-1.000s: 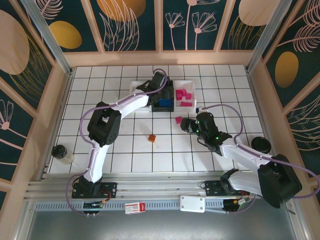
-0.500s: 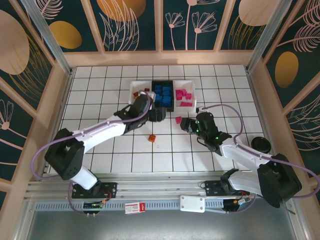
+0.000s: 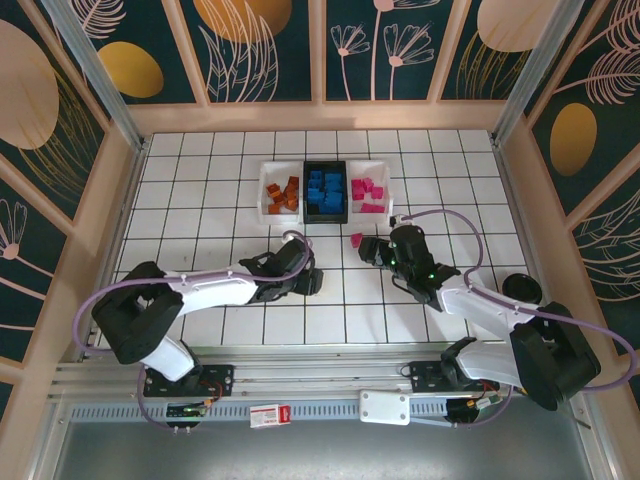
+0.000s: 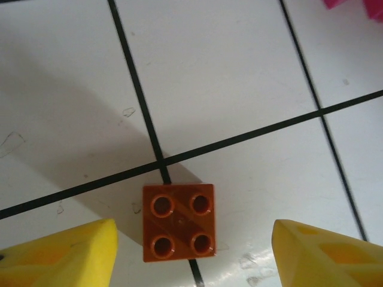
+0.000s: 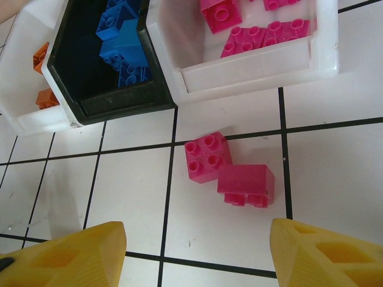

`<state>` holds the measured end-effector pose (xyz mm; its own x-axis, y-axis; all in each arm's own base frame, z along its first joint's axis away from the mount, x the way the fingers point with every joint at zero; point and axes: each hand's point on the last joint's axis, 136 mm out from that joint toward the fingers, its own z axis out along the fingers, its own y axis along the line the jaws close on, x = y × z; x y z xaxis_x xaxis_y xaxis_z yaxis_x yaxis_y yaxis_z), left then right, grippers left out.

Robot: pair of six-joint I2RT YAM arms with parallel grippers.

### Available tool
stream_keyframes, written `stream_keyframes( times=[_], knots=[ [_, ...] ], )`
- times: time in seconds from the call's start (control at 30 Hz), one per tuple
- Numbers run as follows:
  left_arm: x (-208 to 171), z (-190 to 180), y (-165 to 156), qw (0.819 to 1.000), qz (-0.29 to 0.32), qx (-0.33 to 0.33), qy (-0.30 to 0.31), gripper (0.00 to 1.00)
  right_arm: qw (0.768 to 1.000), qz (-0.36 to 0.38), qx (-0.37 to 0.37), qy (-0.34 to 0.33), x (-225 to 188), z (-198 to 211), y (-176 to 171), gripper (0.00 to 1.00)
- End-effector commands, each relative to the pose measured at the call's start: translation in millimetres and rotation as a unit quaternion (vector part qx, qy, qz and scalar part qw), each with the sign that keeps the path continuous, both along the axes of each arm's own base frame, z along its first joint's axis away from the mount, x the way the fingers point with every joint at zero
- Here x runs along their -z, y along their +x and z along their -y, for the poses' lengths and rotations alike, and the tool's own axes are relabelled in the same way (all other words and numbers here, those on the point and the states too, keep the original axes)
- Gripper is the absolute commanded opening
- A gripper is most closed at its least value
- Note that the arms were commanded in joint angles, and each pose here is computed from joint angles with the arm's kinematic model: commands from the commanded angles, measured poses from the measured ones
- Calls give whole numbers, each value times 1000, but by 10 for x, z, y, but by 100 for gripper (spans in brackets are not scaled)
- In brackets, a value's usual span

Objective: Sort the legos into containers by color
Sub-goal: Pick up the lego from the middle-left of the table, then place the lego in the container.

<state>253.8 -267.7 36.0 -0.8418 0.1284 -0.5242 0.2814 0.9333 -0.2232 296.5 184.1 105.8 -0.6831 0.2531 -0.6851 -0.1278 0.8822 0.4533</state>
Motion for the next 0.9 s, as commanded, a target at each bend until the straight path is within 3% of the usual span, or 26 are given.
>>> stream_keyframes(
  times=[0.0, 0.23, 0.3, 0.5, 0.7, 0.87],
  knots=[
    [82, -12, 83, 1000, 11, -11, 11, 65, 1000, 3, 5, 8, -1, -7, -8, 65],
    [159, 68, 177, 1000, 15, -6, 25, 37, 1000, 6, 8, 6, -31, 19, -22, 65],
    [113, 73, 191, 1000, 19, -8, 22, 32, 1000, 6, 9, 6, -39, 26, -27, 65],
    [-295, -139, 479, 997, 62, -51, 4, 30, 1000, 11, 8, 8, -80, 18, -13, 65],
    [-912, -512, 1080, 980, 131, -141, -42, 31, 1000, 8, 8, 7, -54, 10, -9, 65],
    [-1066, -615, 1553, 971, 148, -180, -47, 31, 1000, 4, 7, 5, -28, 9, -15, 65]
  ],
)
